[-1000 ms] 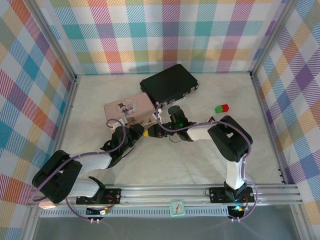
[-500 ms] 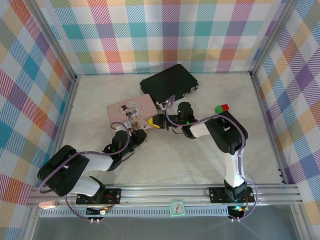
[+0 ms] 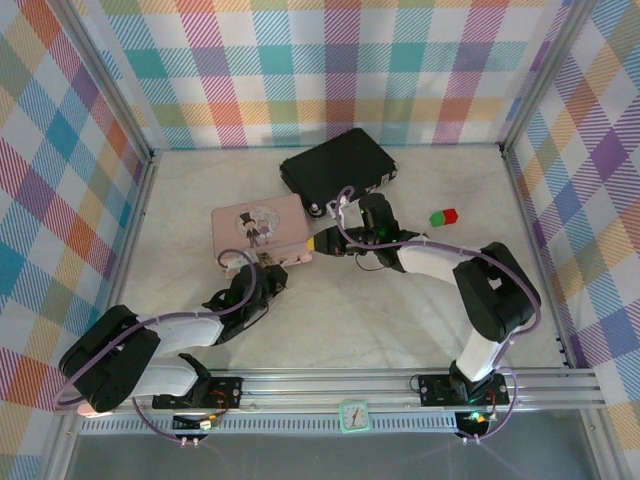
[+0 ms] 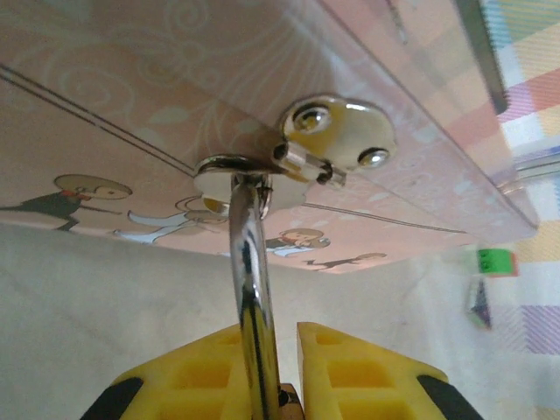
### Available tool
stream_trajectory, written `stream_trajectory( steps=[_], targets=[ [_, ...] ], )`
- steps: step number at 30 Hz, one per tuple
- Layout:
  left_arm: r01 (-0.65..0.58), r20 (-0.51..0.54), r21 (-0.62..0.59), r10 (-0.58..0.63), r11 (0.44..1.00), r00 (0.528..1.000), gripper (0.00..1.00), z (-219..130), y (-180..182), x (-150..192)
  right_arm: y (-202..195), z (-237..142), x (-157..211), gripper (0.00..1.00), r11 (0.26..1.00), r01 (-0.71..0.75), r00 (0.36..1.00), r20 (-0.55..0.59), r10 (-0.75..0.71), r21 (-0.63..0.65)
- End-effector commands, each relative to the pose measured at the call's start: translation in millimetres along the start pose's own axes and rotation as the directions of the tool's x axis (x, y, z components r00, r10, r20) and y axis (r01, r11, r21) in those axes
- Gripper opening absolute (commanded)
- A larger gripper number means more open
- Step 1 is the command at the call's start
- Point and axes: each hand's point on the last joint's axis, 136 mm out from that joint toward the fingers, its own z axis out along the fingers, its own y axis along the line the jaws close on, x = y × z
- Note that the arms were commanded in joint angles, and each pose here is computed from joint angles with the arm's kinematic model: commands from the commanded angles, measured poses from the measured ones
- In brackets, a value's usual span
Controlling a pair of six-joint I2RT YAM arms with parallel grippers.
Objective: Unlock a padlock with a key
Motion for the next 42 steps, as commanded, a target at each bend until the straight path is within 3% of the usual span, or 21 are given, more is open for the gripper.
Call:
stream_trajectory(
  steps=[1, 5, 10, 14, 20, 26, 33, 42],
  targets=[
    [-0.002, 0.061, -0.044, 0.005, 0.999, 0.998, 0.0, 3, -9, 0, -16, -10, 13, 0.02, 0.989, 0.076, 0.997, -0.022, -0.073, 0.13],
    [0.021, 0.068, -0.069, -0.016, 0.997, 0.998, 0.01, 12, -7, 12, -19, -16, 17, 0.01, 0.985, 0.074, 0.997, -0.012, -0.073, 0.154],
    [0.058, 0.027, -0.096, -0.055, 0.994, 0.998, 0.33, 28, -1, 30, -24, -22, 27, 0.01, 0.977, 0.086, 0.996, -0.009, -0.086, 0.195],
    [0.091, 0.008, -0.103, -0.09, 0.991, 0.996, 0.55, 29, 4, 36, -26, -28, 34, 0.07, 0.964, 0.113, 0.994, -0.023, -0.111, 0.239],
    [0.116, 0.008, -0.129, -0.116, 0.985, 0.993, 0.68, 9, 16, 32, -26, -26, 43, 0.24, 0.934, 0.194, 0.981, -0.063, -0.183, 0.299],
    [0.058, 0.097, -0.184, -0.041, 0.981, 0.994, 0.9, -37, 25, -4, -20, -9, 56, 0.33, 0.913, 0.286, 0.957, -0.143, -0.254, 0.291],
    [0.053, 0.127, -0.131, -0.037, 0.99, 0.991, 0.96, -65, 20, -39, -14, 24, 81, 0.45, 0.851, 0.459, 0.872, -0.313, -0.376, 0.256],
    [0.111, 0.164, -0.108, -0.092, 0.988, 0.982, 0.96, -78, 27, -74, -29, 63, 98, 0.54, 0.691, 0.673, 0.708, -0.499, -0.499, 0.263]
  ],
)
